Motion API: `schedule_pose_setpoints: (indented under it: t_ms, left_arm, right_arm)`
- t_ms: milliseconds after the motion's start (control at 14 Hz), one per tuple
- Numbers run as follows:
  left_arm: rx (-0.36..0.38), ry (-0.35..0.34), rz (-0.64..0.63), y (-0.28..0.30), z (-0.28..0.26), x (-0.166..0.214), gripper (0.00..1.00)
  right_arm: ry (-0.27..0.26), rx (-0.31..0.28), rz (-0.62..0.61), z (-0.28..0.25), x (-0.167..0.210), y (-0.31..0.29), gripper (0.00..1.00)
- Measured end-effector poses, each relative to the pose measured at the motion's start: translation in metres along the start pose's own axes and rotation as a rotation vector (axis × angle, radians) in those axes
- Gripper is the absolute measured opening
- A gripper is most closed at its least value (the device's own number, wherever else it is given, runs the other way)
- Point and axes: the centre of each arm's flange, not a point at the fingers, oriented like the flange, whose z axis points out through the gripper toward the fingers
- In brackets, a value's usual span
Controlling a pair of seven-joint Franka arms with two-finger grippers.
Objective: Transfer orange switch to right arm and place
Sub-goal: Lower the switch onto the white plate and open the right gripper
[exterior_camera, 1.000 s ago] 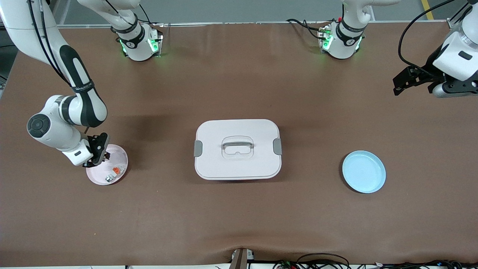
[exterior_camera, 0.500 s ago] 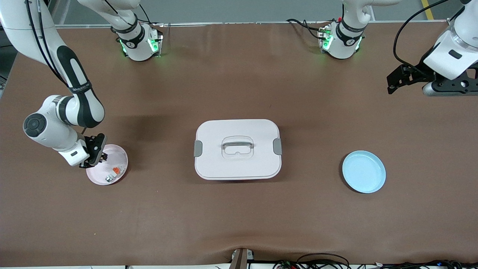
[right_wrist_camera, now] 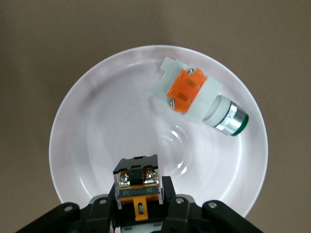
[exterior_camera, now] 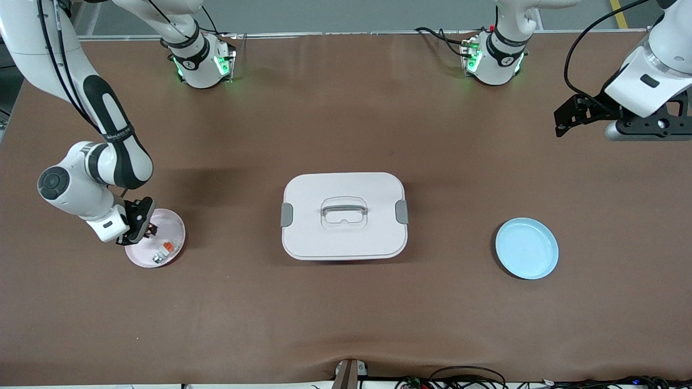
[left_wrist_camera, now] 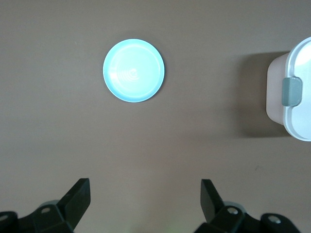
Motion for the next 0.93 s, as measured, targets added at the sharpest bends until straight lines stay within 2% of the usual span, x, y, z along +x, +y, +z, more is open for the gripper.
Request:
schedule_pose_setpoints:
  t_ms: [286,929]
  left_arm:
    - [-0.001,0.008,-0.011,-0.003,-0.004,0.002,1.00]
    - [-0.003,0.020,-0.058,0.000,-0.009,0.002,1.00]
  right_arm:
    - [0.027,-0.001,0.010,0.001,0.002,0.000,0.35]
    - [0.025,-0.016,0.008,0.017,0.001,-0.001,0.35]
